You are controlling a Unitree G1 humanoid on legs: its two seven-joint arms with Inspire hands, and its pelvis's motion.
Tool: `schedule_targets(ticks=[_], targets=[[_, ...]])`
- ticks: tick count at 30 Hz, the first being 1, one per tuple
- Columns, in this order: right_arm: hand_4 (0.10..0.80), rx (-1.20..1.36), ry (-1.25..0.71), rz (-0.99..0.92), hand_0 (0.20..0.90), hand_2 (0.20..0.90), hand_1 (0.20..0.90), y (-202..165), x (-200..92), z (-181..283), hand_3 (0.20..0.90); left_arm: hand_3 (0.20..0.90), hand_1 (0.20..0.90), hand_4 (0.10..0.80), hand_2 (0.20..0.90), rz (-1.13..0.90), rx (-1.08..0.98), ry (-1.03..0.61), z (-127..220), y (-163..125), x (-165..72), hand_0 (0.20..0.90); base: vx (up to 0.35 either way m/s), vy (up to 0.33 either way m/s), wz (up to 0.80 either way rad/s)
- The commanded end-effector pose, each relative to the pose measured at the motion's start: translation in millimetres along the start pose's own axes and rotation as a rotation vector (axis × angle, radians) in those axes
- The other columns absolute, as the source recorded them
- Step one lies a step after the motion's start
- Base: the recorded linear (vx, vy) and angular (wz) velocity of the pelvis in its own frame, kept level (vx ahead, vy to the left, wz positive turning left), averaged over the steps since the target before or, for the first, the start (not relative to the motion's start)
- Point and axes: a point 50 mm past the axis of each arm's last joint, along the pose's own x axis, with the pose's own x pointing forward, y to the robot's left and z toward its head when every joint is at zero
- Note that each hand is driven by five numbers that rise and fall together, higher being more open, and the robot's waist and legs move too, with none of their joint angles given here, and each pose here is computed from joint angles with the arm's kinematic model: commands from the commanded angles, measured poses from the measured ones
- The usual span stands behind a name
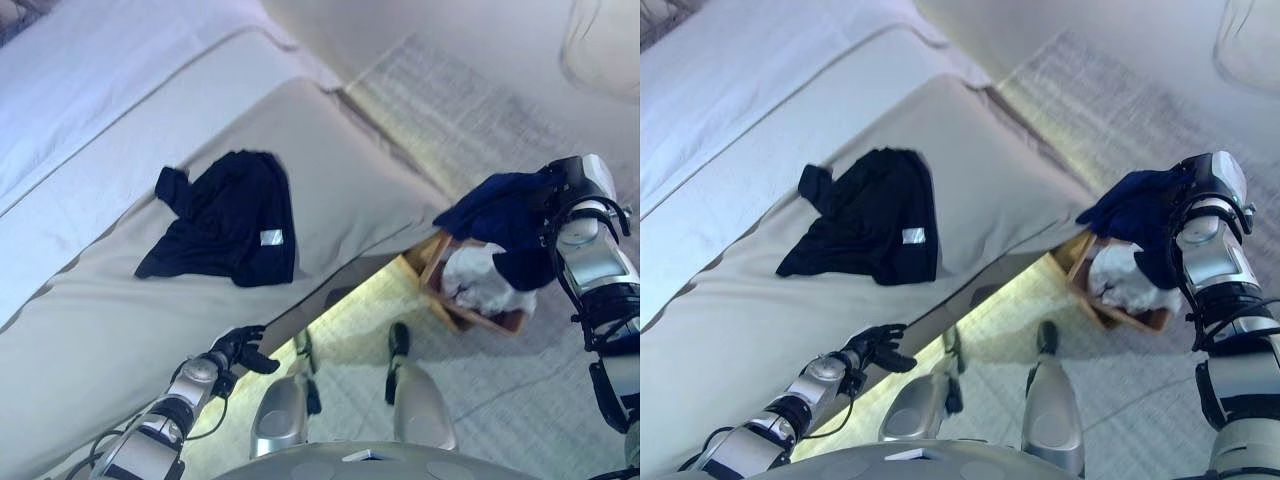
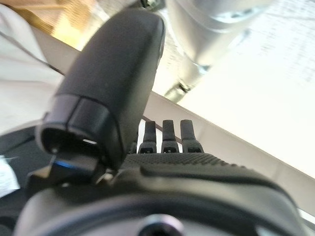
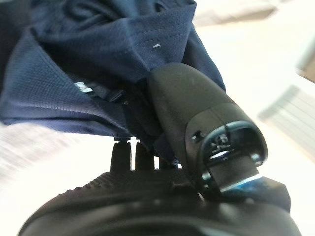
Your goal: Pick up the clothes from the bed and place them into the basket
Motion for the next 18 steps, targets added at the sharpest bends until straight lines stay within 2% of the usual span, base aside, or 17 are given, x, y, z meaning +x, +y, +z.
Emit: schedule_targets(ticks=[1,7,12,14,18], targets=[[0.800,-0.048,-0.018,-0.288,0.900,0.900,0.900,-49.3,10.2,30.1,0.900,0.900,0.900,0.800,0.900,0.033,0.003,-0.099,17.7,15.0,-1.4,0.900,-0.075,-0.028,0.01],[0.800,-0.093,0.177,-0.337,0.900,0.900,0.900,-55.2,13.6,1.8,0.900,0.900,0.900,0.800,0.900,0.039,-0.025,-0.139,26.7,23.5,-3.7,0.900,-0.047,-0.045,0.01],[0.800,-0.215,0.214,-0.328,0.900,0.900,0.900,-64.0,12.1,-12.2,0.900,0.900,0.900,0.800,0.900,0.042,-0.042,-0.088,9.8,29.4,-9.8,0.900,0.077,0.001,0.15],[0.800,-0.238,0.208,-0.334,0.900,0.900,0.900,-70.4,12.4,-13.5,0.900,0.900,0.900,0.800,0.900,0.042,-0.048,-0.073,4.5,31.5,-11.6,0.900,0.047,0.036,0.17],[0.800,-0.194,-0.005,-0.442,0.900,0.900,0.900,-97.1,6.7,24.5,0.900,0.900,0.900,0.800,0.900,0.058,-0.079,-0.031,-14.4,29.9,-17.9,0.900,0.022,0.084,0.10]])
